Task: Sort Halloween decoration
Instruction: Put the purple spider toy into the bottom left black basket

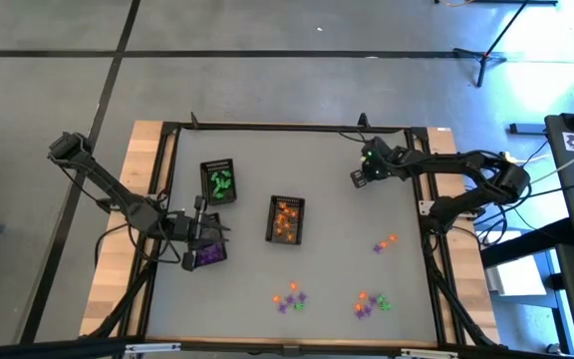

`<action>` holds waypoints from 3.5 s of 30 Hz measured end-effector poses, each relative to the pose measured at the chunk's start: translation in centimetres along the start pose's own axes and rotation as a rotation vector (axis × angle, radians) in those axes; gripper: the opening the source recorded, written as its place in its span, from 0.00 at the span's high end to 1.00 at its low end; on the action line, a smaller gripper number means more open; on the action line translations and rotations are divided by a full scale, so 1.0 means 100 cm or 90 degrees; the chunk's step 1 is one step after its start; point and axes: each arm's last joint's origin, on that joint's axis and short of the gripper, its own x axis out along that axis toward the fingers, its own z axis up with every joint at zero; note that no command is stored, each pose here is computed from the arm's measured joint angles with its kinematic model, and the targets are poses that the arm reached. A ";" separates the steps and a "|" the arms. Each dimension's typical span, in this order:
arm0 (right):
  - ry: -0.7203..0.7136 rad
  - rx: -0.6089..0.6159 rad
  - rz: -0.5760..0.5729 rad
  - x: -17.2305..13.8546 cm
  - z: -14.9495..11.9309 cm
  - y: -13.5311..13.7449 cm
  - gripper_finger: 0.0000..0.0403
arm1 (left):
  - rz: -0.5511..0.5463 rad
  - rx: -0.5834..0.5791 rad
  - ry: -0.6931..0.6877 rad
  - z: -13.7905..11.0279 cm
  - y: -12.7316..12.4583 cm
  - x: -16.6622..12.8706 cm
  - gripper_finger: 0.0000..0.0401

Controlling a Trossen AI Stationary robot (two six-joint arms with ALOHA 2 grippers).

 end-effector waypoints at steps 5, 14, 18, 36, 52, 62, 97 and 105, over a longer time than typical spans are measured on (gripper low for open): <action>-0.028 -0.009 0.027 -0.010 0.008 0.003 0.97 | 0.000 -0.002 0.005 -0.001 0.000 0.000 0.73; -0.128 -0.027 0.193 -0.043 0.027 0.027 0.99 | 0.016 -0.007 0.012 -0.002 0.001 0.000 0.73; -0.204 -0.056 0.314 -0.056 0.031 0.057 1.00 | 0.028 -0.013 0.013 -0.002 0.003 0.001 0.73; -0.440 -0.211 0.457 -0.107 0.001 0.202 1.00 | 0.234 -0.135 0.059 -0.024 0.029 0.024 0.73; -0.457 -0.322 0.456 -0.066 0.040 0.320 1.00 | 0.244 -0.183 0.073 -0.031 0.032 0.029 0.73; -0.441 -0.342 0.457 -0.056 0.041 0.336 1.00 | 0.291 -0.194 0.096 -0.037 0.034 0.027 0.73; -0.456 -0.334 0.468 -0.058 0.042 0.337 1.00 | 0.287 -0.228 0.174 -0.051 0.045 0.027 0.82; -0.448 -0.347 0.483 -0.058 0.042 0.337 0.96 | 0.274 -0.181 0.193 -0.052 0.044 0.027 0.99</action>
